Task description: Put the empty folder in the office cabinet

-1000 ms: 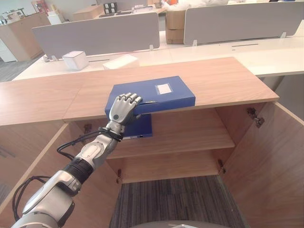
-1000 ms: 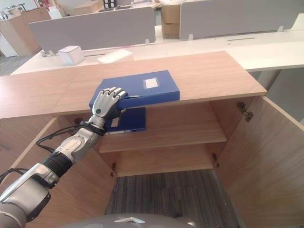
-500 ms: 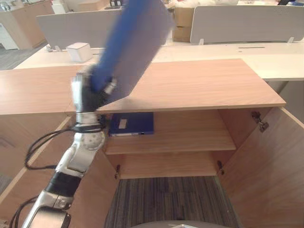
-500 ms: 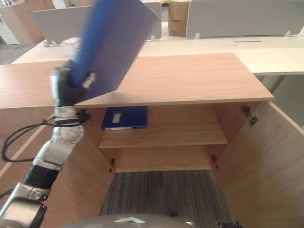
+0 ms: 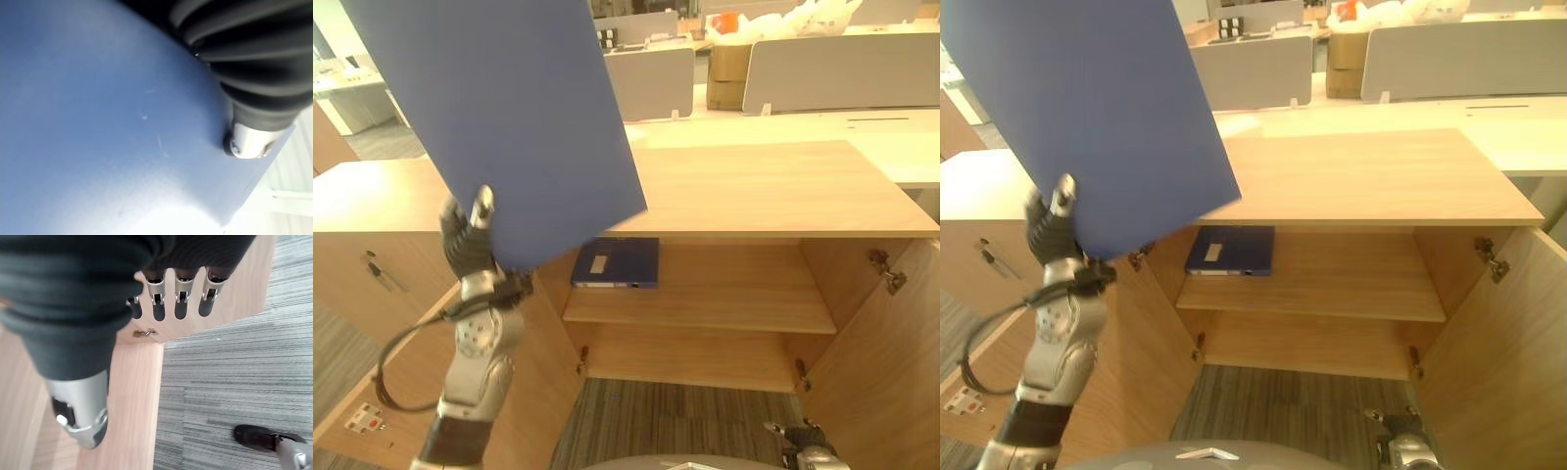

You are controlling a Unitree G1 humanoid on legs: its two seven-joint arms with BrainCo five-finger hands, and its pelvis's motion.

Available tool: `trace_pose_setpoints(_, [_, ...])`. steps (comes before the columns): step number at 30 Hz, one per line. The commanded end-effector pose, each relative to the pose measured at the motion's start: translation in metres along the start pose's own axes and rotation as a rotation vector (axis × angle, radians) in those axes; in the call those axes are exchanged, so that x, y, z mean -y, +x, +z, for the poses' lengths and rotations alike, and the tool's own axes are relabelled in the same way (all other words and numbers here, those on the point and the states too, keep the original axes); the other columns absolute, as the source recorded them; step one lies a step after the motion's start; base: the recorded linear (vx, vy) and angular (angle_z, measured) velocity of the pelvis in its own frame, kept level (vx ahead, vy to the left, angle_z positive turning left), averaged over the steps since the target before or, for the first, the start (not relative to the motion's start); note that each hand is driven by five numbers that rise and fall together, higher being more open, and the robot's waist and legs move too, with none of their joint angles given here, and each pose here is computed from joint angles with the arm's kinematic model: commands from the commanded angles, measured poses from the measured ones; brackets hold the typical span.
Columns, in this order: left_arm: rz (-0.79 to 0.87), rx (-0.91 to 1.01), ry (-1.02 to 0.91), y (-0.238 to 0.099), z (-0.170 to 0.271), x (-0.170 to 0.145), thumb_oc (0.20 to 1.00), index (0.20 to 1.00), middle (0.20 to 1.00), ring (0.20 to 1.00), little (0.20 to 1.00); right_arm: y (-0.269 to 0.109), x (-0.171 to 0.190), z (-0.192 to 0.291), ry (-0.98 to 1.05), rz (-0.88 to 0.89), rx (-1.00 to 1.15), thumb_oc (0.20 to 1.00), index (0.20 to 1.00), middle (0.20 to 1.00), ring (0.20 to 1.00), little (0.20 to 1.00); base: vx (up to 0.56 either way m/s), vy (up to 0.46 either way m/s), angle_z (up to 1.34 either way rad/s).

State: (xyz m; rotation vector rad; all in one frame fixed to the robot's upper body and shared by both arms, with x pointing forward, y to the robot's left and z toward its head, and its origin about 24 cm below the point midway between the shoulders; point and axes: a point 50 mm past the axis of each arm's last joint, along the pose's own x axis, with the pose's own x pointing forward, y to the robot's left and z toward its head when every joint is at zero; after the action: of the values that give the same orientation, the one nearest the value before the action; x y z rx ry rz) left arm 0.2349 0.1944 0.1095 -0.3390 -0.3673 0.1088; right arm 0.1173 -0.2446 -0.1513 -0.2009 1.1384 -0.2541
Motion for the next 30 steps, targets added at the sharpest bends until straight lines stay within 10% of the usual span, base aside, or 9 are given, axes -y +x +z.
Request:
trace_pose_setpoints(1, [-0.128, 0.009, -0.119, 0.003, 0.009, 0.011, 0.2, 0.2, 0.2, 0.2, 0.2, 0.005, 0.01, 0.052, 0.02, -0.024, 0.135, 1.0, 1.0, 1.0, 1.0, 1.0, -0.04, 0.024, 0.13])
trace_pose_setpoints(17, [-0.311, -0.37, -0.136, -0.043, -0.029, 0.006, 0.2, 0.2, 0.2, 0.2, 0.2, -0.07, 0.085, 0.272, 0.297, 0.004, 0.844, 1.0, 1.0, 1.0, 1.0, 1.0, -0.01, 0.008, 0.0])
trace_pose_setpoints(30, [-0.43, -0.469, -0.119, -0.05, -0.022, 0.008, 0.2, 0.2, 0.2, 0.2, 0.2, -0.153, 0.094, 0.35, 0.292, 0.234, 1.164, 1.0, 1.0, 1.0, 1.0, 1.0, 0.0, 0.008, -0.05])
